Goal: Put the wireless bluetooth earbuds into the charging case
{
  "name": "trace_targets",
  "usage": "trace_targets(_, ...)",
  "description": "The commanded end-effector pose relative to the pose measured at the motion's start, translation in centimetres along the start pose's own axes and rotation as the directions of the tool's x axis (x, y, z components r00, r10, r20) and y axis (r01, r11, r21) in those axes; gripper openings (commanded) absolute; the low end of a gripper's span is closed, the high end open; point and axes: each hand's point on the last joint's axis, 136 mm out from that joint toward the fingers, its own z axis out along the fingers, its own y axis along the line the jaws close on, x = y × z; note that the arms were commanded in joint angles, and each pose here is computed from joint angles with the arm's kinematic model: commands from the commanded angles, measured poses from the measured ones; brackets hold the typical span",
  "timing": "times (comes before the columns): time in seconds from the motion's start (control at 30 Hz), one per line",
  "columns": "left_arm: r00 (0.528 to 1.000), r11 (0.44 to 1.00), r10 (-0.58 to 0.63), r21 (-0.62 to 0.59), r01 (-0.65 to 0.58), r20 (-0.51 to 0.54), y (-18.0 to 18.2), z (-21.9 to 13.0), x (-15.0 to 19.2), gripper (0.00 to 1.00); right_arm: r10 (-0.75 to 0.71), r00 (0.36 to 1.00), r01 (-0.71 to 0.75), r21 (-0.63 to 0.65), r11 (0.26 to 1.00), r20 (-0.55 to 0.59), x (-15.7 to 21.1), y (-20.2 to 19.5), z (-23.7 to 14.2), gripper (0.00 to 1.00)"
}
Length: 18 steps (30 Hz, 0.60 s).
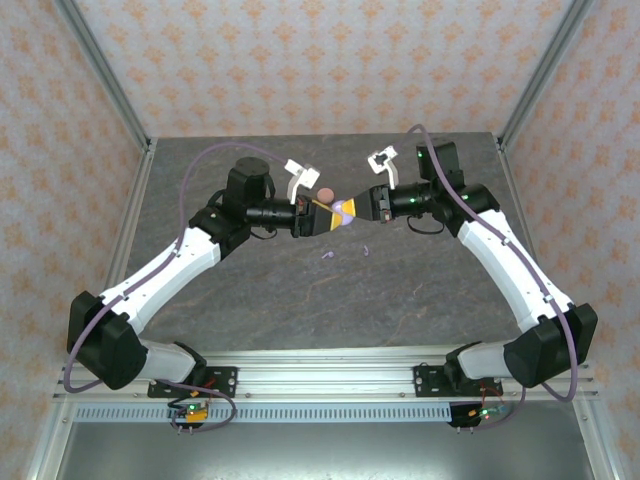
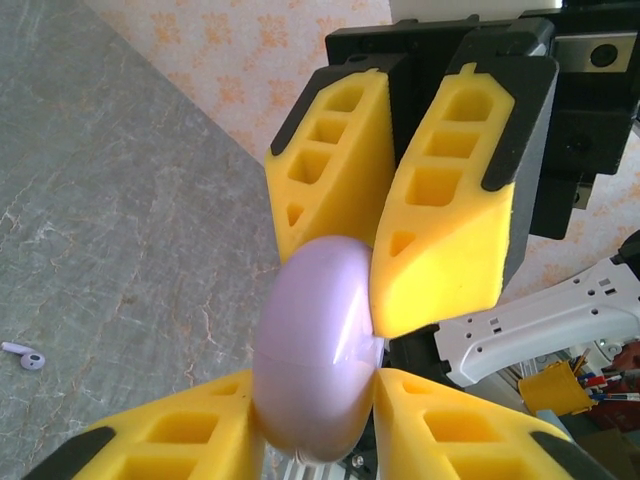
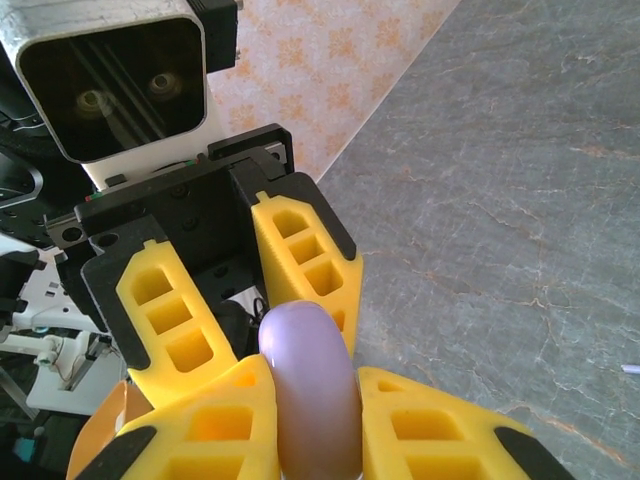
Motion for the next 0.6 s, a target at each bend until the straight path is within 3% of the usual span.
trace_targets(0.0,0.998,0.997,0.065,0.044,-0.066,0.016,-1.81,0.30,-1.21,0.36,-0.042,0.999,0.042,-0.048,0.998,-0.004,-0.46,1.56,-0.05,0.20)
trace_targets(0.37,0.998,0.997,0.063,0.038,-0.063,0.003,-1.62,0.40,-0.80,0.38,-0.045,0.999,0.045,-0.044,0.998,-0.002,-0.64,1.56,-0.06,0.20)
trace_targets(0.57,0.998,0.998,0.058,0.037,-0.058,-0.008,-1.39,0.57,-0.49,0.22,-0.048,0.999,0.048,-0.042,0.998,0.002,-0.72,1.67,-0.14,0.20)
